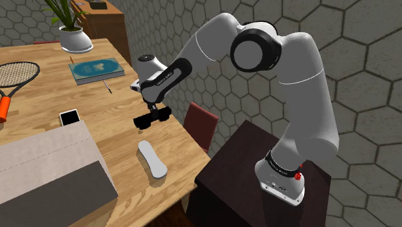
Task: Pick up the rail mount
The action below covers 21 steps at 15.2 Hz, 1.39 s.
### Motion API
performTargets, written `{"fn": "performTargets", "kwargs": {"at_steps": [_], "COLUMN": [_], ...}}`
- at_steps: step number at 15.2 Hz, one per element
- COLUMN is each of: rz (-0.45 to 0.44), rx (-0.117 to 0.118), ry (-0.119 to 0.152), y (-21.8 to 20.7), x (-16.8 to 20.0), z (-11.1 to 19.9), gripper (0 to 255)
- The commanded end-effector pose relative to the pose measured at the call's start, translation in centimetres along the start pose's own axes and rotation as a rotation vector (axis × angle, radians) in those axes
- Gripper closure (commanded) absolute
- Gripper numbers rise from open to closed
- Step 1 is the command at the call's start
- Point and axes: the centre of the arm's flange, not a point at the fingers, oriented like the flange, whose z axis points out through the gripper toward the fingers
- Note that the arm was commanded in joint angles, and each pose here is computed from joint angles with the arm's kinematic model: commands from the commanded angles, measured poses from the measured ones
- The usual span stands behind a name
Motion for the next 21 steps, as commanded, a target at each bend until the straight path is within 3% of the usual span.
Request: {"fn": "performTargets", "kwargs": {"at_steps": [1, 4, 5, 14, 21], "rz": [0.0, 0.0, -0.001, 0.0, 0.0], "rx": [0.0, 0.0, 0.0, 0.0, 0.0], "ry": [0.0, 0.0, 0.0, 0.0, 0.0], "y": [-0.1, -0.1, -0.1, -0.1, 0.1], "x": [0.1, 0.1, 0.1, 0.1, 0.0], "z": [1.0, 1.8, 1.8, 1.8, -1.9], "gripper": [0, 0, 255, 255, 255]}}
